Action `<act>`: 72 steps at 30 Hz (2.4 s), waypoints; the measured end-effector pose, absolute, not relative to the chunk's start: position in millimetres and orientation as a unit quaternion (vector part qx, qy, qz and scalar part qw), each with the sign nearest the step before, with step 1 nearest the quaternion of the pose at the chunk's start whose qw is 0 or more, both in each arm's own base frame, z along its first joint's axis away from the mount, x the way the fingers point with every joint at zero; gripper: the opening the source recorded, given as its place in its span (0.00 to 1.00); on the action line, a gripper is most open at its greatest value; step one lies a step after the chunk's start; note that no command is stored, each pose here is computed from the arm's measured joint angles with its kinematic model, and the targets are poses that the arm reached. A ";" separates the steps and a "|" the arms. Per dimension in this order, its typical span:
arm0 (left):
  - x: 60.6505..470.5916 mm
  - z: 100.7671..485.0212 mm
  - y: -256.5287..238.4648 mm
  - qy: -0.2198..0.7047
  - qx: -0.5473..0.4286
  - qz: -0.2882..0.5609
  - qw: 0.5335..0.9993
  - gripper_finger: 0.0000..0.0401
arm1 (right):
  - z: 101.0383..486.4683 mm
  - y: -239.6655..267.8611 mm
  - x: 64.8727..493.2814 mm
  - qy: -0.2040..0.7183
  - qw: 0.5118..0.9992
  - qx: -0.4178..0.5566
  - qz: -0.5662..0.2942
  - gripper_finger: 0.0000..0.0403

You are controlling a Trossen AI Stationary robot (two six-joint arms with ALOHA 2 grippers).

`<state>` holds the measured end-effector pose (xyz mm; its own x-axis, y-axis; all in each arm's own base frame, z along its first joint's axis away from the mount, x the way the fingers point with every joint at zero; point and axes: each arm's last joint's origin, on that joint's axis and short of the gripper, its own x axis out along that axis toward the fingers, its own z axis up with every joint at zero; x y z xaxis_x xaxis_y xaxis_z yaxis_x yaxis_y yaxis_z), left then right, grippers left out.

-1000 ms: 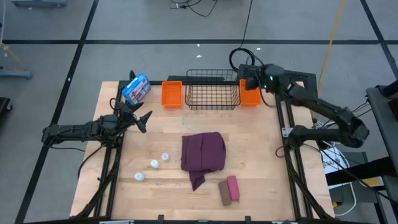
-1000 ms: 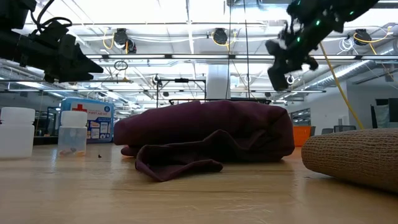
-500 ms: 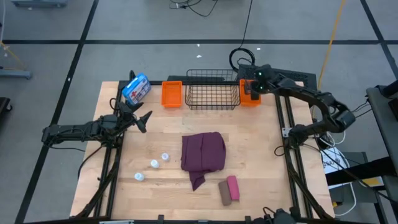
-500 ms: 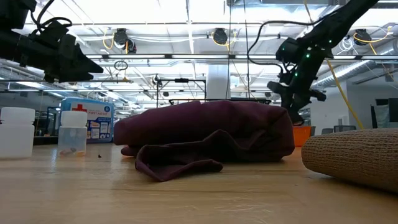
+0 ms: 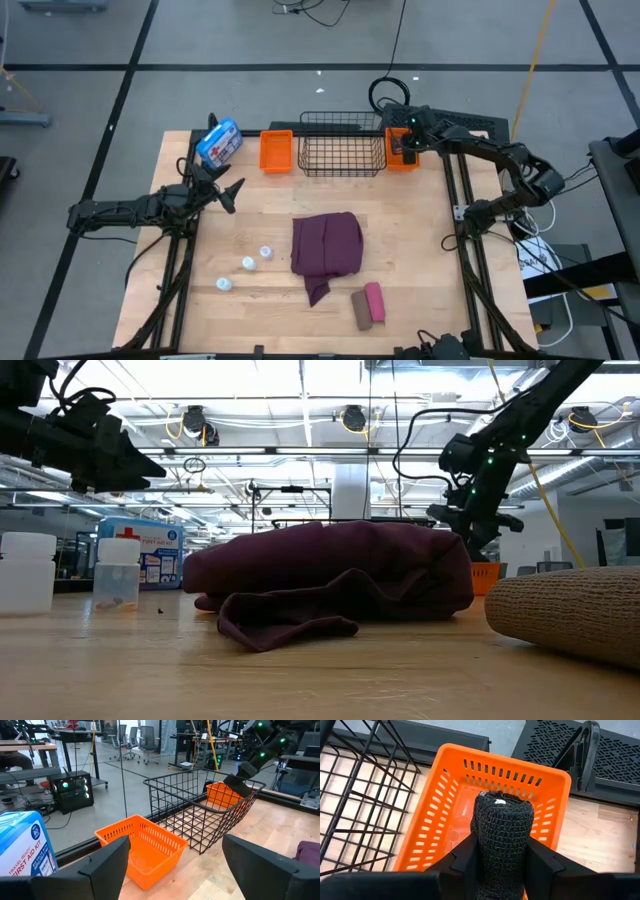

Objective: Pick & place medical supplies in basket/bin
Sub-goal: Put the black bandage into the right orange bin, then put the pink bandage into the right orange bin

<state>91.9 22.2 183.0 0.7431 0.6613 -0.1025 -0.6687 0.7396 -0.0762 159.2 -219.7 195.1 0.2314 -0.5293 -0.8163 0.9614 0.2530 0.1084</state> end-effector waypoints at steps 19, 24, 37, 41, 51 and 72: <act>91.9 183.0 22.2 0.034 -0.054 0.357 0.932 0.81 | 195.1 -219.6 159.0 0.336 0.715 0.322 -0.522 0.45; 91.9 183.0 22.2 0.034 -0.054 0.357 0.932 0.81 | 195.1 -219.7 159.0 0.336 0.714 0.322 -0.523 0.48; 91.9 183.0 22.2 0.034 -0.054 0.357 0.932 0.81 | 197.0 -221.5 158.8 0.328 0.712 0.305 -0.541 0.51; 92.0 183.0 22.2 0.034 -0.054 0.357 0.932 0.81 | 203.4 -219.6 161.5 0.310 0.733 0.308 -0.522 0.51; 91.9 183.0 22.2 0.034 -0.054 0.357 0.932 0.81 | 241.4 -195.1 182.6 0.231 0.845 0.273 -0.398 0.51; 92.0 183.0 22.2 0.034 -0.054 0.357 0.932 0.81 | 262.9 -38.8 263.5 0.232 0.952 0.191 -0.062 0.49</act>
<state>92.0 22.2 183.0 0.7431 0.6613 -0.1028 -0.6687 0.7396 -0.0763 263.5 -38.8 262.9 0.8844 -0.0297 -0.4658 0.2071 0.9193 0.3347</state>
